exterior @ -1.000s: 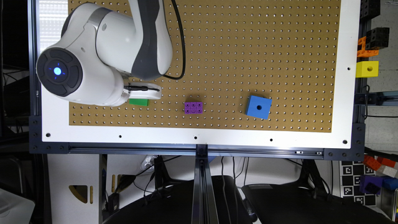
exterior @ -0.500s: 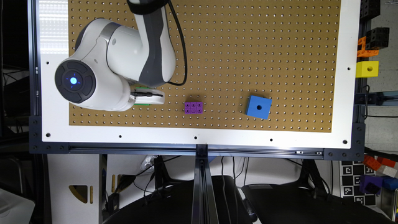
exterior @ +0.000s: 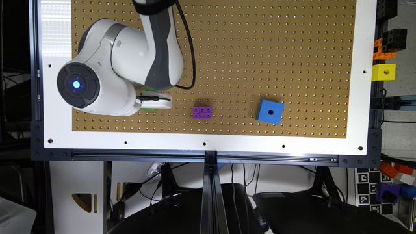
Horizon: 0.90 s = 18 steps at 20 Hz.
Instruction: Pick up green block.
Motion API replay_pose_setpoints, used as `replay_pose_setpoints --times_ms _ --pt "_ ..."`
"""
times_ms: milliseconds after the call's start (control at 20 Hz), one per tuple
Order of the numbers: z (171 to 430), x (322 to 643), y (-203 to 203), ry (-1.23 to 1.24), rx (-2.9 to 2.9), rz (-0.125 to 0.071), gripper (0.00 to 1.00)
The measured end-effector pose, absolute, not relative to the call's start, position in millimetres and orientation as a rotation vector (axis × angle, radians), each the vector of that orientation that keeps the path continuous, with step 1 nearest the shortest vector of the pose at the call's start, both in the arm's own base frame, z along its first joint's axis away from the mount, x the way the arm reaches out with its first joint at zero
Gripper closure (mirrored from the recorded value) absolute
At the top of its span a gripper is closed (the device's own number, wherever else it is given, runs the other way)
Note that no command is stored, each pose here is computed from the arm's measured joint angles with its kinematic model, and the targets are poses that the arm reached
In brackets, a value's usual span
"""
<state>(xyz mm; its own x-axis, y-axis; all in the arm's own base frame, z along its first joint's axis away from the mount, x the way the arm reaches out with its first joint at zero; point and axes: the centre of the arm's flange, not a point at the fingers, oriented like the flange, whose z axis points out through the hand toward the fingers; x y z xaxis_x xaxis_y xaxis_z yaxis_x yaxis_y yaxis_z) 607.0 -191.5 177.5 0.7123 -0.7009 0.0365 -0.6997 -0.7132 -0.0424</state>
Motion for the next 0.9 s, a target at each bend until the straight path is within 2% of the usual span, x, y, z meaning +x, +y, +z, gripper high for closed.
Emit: replay_pose_setpoints --times_ms 400,650,900 --pt "181.6 607.3 -191.9 1.180 -2.884 -0.077 1.00" --pt "208.1 607.8 -192.3 1.180 -2.888 -0.060 1.00" --pt "240.4 608.1 -192.6 1.179 -2.891 -0.059 1.00"
